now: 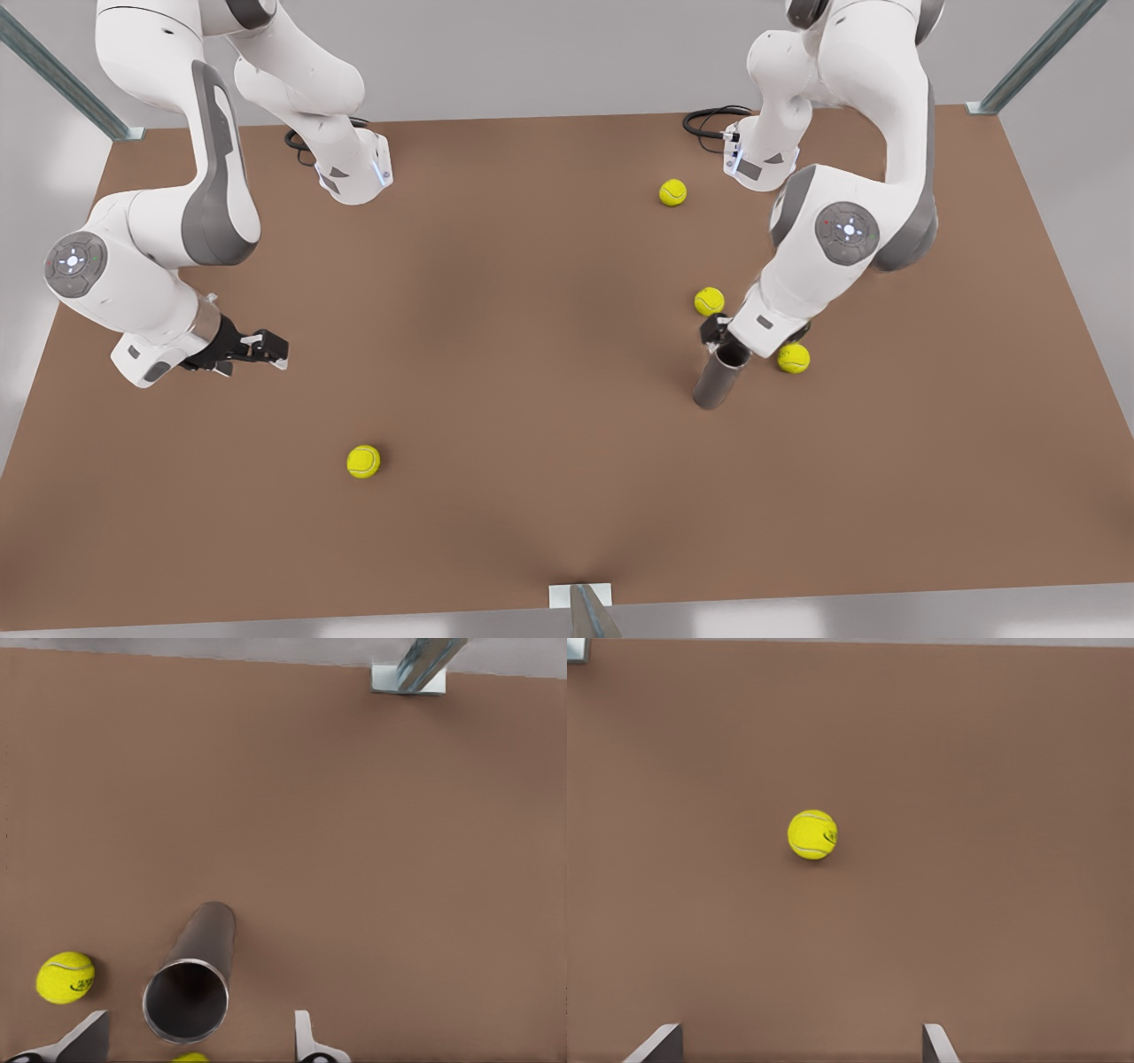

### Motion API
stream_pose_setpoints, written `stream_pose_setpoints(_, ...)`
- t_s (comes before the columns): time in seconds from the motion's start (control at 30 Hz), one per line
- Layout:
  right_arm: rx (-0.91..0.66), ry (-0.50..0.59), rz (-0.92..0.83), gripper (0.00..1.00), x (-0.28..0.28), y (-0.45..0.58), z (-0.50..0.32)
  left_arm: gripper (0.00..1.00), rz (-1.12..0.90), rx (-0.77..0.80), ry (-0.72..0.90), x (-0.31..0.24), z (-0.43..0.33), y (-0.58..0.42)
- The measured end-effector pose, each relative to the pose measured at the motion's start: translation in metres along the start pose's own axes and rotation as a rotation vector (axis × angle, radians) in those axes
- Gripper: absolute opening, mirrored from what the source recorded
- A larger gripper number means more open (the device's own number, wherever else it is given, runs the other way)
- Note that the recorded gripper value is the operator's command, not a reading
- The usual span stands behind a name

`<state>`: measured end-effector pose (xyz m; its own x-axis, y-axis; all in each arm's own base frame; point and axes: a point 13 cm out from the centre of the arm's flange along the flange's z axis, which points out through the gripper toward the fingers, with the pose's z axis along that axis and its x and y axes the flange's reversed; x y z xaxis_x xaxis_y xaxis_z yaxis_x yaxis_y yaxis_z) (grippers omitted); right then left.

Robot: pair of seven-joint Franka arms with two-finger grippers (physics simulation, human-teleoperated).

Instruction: Put the tennis tube upright

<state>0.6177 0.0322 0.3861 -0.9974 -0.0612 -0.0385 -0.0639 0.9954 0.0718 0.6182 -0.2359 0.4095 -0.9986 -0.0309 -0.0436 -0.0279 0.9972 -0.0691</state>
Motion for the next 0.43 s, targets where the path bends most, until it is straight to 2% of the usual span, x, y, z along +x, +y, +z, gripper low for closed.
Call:
stream_pose_setpoints(0.03, 0.0, 0.001, 0.001, 1.0, 0.0, -0.001, 0.0, 1.0, -0.039, -0.015, -0.007, -0.006, -0.021, 0.039)
stream_pose_setpoints(0.1, 0.0, 0.001, 0.003, 1.0, 0.0, -0.002, 0.0, 1.0, -0.102, -0.022, 0.015, 0.023, -0.049, 0.113)
stream_pose_setpoints(0.17, 0.0, 0.002, 0.003, 1.0, 0.0, -0.002, 0.0, 1.0, -0.142, -0.034, 0.04, 0.043, -0.049, 0.162)
stream_pose_setpoints(0.43, 0.0, 0.003, 0.002, 1.0, 0.001, -0.002, 0.001, 1.0, -0.318, -0.055, 0.067, 0.058, -0.059, 0.31)
